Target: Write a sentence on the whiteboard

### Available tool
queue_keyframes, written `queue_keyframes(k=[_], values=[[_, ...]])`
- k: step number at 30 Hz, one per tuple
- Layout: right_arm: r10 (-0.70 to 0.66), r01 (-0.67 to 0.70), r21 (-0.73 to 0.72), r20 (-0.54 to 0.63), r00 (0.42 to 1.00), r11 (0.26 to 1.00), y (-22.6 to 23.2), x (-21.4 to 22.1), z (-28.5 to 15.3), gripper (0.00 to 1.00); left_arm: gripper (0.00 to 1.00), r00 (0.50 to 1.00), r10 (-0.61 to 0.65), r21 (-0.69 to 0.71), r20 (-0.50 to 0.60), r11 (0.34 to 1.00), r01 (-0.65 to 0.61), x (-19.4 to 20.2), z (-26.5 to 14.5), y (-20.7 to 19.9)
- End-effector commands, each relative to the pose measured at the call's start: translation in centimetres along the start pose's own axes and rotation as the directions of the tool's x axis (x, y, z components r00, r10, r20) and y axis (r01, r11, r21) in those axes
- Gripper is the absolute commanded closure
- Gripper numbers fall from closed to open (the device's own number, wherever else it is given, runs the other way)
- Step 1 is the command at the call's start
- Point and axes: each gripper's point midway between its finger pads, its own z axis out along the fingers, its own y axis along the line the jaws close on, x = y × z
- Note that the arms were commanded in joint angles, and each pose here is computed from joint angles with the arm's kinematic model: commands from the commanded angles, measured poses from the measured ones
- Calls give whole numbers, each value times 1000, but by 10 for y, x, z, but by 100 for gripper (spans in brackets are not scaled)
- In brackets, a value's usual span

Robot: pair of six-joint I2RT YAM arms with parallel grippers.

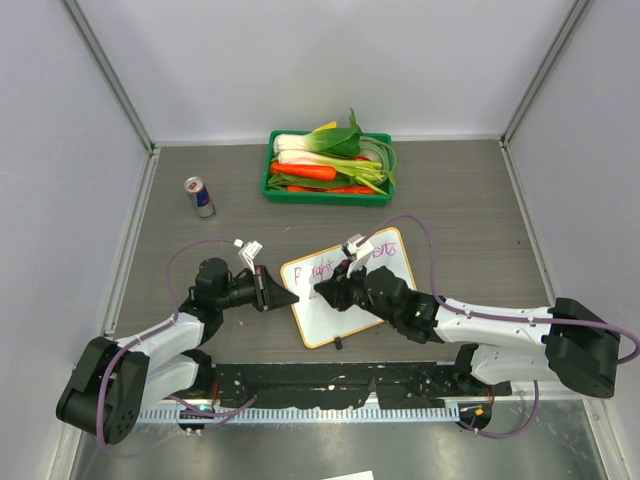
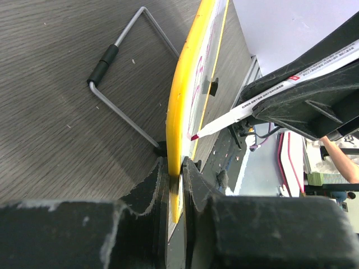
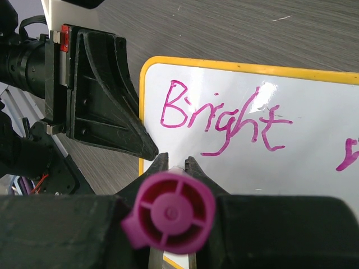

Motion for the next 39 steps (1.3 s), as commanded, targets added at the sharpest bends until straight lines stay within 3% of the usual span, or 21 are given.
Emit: queue_keyframes(k=[1,20,39], values=[[5,-5,-8,-6,1000,1000,2,1,-3,99,100,999,43,-10,15,999,-43,-5,1,2],[-14,16,47,-46,999,999,-12,14,-9,99,100,999,42,-10,14,999,-42,-5,1,3],[-10,2,121,64,998,993,-17,-20,-6,99,100,999,41,-10,17,999,-41,-5,1,2]])
